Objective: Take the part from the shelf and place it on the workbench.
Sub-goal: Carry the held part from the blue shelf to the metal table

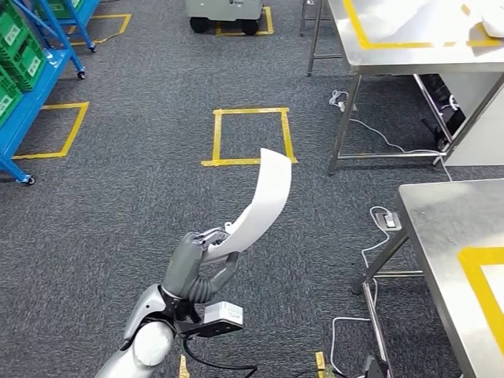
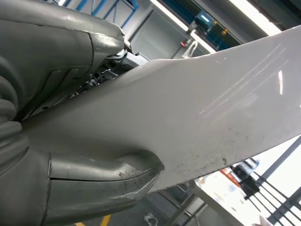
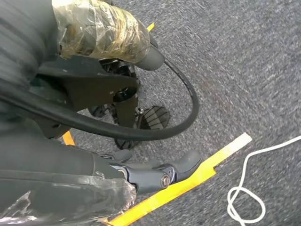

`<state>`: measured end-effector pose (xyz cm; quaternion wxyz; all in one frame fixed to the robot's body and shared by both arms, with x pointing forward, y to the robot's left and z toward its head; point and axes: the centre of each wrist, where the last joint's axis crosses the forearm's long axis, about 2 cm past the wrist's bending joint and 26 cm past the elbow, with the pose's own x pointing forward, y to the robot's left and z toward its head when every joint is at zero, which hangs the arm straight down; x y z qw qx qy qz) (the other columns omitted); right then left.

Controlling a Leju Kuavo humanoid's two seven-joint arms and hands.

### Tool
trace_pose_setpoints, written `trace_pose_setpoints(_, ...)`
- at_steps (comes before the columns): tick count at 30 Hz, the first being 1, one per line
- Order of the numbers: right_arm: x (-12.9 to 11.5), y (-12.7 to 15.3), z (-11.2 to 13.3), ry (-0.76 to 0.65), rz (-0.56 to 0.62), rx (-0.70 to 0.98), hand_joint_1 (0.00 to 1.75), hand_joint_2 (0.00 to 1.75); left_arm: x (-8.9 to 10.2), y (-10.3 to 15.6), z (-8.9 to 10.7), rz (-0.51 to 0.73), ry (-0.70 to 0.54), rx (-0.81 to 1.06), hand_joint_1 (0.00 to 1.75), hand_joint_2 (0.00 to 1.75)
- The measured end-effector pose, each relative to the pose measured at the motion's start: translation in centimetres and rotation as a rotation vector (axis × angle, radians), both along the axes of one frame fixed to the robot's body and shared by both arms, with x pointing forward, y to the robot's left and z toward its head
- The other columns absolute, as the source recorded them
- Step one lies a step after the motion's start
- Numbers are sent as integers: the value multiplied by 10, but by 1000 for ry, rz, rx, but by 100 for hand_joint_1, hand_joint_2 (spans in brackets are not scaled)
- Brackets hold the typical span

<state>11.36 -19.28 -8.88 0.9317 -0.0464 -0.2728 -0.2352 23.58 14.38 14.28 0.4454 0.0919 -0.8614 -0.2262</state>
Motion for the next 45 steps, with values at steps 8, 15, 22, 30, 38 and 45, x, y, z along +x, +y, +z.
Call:
trace_pose_setpoints(8,11,8,4,6,65,7,0,175,-1,13,-3,40,6,3,175,175)
trace_pose_setpoints(15,27,15,11,-13,141,-2,0,175,-3,26,-5,84,15,-1,175,175)
trace_pose_setpoints(22,36,19,15,-21,160,-3,0,175,-2,28,-4,95,19,0,175,175)
trace_pose_setpoints(30,38,21,16,-20,167,6,0,175,0,30,-4,105,15,-1,175,175)
trace_pose_setpoints(38,37,23,16,-25,172,15,0,175,2,31,-2,101,9,1,175,175)
trace_pose_setpoints(45,24,21,12,-25,108,29,0,175,0,20,-1,55,-1,20,175,175)
